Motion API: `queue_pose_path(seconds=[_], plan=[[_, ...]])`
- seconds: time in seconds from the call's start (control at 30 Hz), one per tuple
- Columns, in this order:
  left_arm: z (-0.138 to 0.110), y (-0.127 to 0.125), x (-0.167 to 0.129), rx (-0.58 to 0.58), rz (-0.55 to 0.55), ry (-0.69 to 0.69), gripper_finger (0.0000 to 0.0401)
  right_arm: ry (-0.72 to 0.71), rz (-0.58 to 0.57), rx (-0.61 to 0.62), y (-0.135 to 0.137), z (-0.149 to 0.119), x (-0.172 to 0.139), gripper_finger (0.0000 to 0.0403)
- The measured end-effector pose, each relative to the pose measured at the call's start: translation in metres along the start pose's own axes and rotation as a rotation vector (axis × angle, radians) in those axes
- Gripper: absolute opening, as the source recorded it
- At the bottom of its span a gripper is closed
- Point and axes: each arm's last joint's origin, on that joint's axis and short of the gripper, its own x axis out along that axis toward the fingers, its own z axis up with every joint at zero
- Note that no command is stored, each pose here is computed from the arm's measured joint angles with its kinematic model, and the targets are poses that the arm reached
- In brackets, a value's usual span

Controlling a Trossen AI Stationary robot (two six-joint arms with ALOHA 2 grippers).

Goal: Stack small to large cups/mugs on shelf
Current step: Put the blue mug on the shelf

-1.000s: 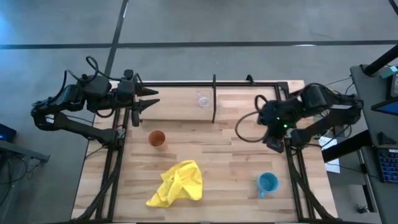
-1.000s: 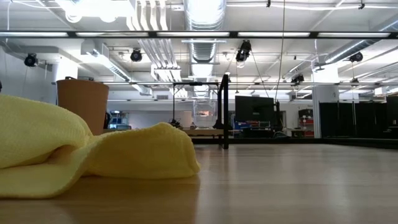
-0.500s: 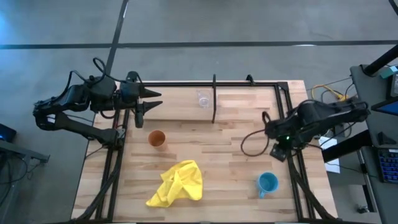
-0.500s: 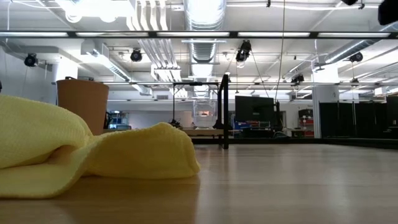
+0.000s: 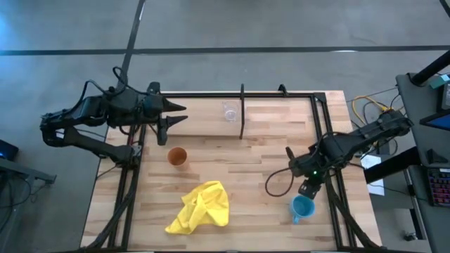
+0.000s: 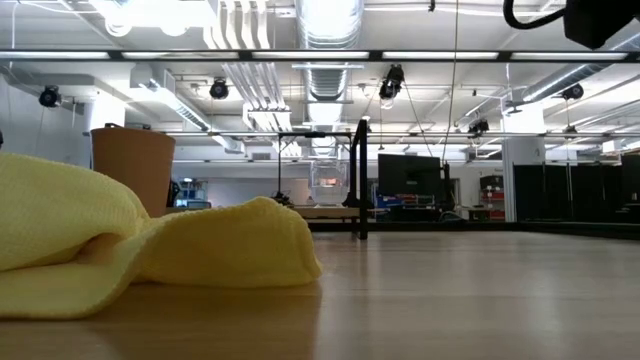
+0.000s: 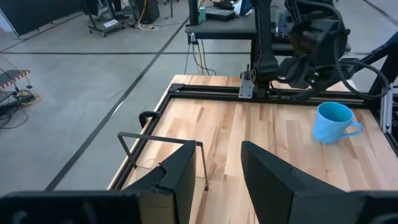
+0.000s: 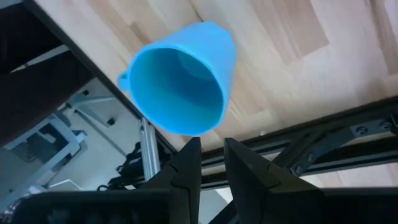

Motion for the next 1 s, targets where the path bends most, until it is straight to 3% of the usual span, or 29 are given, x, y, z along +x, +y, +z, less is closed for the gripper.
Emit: queue_pose_path(seconds=[0.4, 0.6, 0.83, 1.0], plan=[[0.0, -0.005, 0.017, 0.008, 0.0, 0.028, 0.0116, 0.016, -0.05, 0.013, 0.0, 0.007, 0.024, 0.0066], [0.002, -0.004, 0.015, 0.001, 0.0, 0.006, 0.0116, 0.011, -0.063, -0.056, 0.0, 0.009, 0.026, 0.0066], [0.004, -0.003, 0.011, -0.004, 0.001, -0.013, 0.0116, -0.008, -0.069, -0.346, 0.004, 0.008, 0.026, 0.0065], [0.004, -0.003, 0.011, -0.003, 0.0, -0.012, 0.0116, -0.095, -0.095, -0.526, 0.008, 0.013, 0.027, 0.0065]])
